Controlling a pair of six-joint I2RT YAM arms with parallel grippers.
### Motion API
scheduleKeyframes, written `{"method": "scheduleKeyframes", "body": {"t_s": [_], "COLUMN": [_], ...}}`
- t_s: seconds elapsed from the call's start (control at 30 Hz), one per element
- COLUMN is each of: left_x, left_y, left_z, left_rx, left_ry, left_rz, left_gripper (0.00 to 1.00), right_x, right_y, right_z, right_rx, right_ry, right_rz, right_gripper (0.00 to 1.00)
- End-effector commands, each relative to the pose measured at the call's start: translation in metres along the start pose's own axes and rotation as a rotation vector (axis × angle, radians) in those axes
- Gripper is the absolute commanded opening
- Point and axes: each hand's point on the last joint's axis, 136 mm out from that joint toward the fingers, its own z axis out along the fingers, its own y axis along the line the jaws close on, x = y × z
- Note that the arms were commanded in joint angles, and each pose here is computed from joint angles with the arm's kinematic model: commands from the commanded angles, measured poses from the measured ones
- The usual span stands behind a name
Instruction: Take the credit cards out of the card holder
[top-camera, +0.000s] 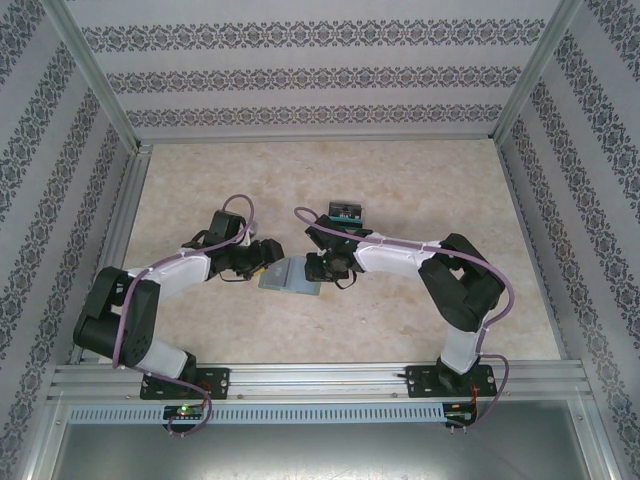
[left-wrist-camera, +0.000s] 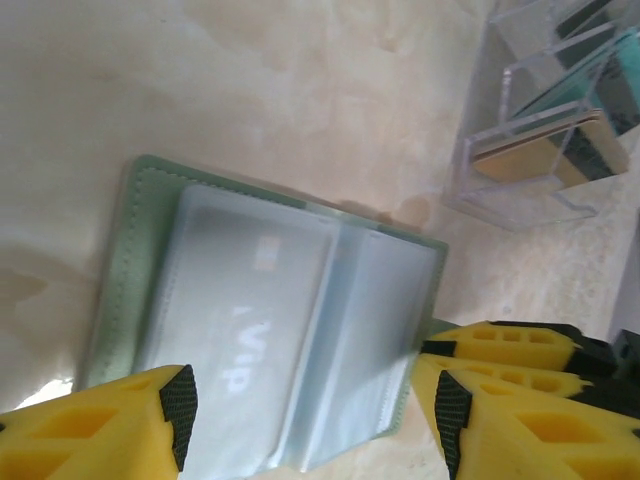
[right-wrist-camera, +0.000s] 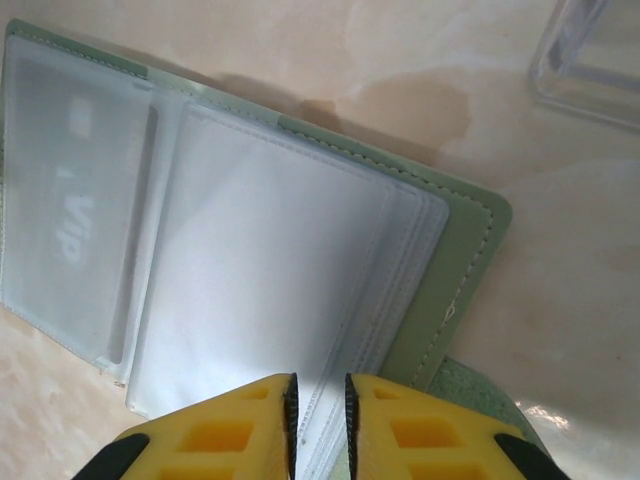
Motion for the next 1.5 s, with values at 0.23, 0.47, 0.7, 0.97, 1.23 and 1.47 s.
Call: {"method": "scheduleKeyframes", "body": {"t_s": [0.23, 0.47, 0.7, 0.97, 1.23, 1.47], "left_x": [0.008, 0.014, 0.017, 0.021, 0.019, 0.003], "left_y": [0.018, 0.015, 0.005, -0.006, -0.01, 0.0], "left_z": [0.012, 0.02, 0.021, 0.026, 0.021, 0.001], "left_rx": [-0.047, -0.002, 0.055, 0.137, 0.148, 0.0], "left_ry": [0.07, 0.113, 0.131, 0.165, 0.151, 0.048], "left_rz": [-0.018, -0.031, -0.03, -0.05, -0.044, 0.008], "left_gripper": [0.66, 0.66, 0.71, 0.77, 0.77, 0.78], "right_x": [0.005, 0.007, 0.009, 0.01, 0.01, 0.011], "right_y": [-0.013, -0.013, -0.013, -0.014, -0.013, -0.015], "right_z": [0.014, 0.019, 0.021, 0.022, 0.022, 0.022], "right_rx": [0.034, 0.028, 0.029, 0.029, 0.027, 0.034], "right_ry": [0.038, 0.055, 0.064, 0.068, 0.069, 0.071], "right_rz": [0.028, 0.032, 0.035, 0.036, 0.038, 0.04], "right_gripper": [0.23, 0.23, 0.23, 0.23, 0.23, 0.23]}}
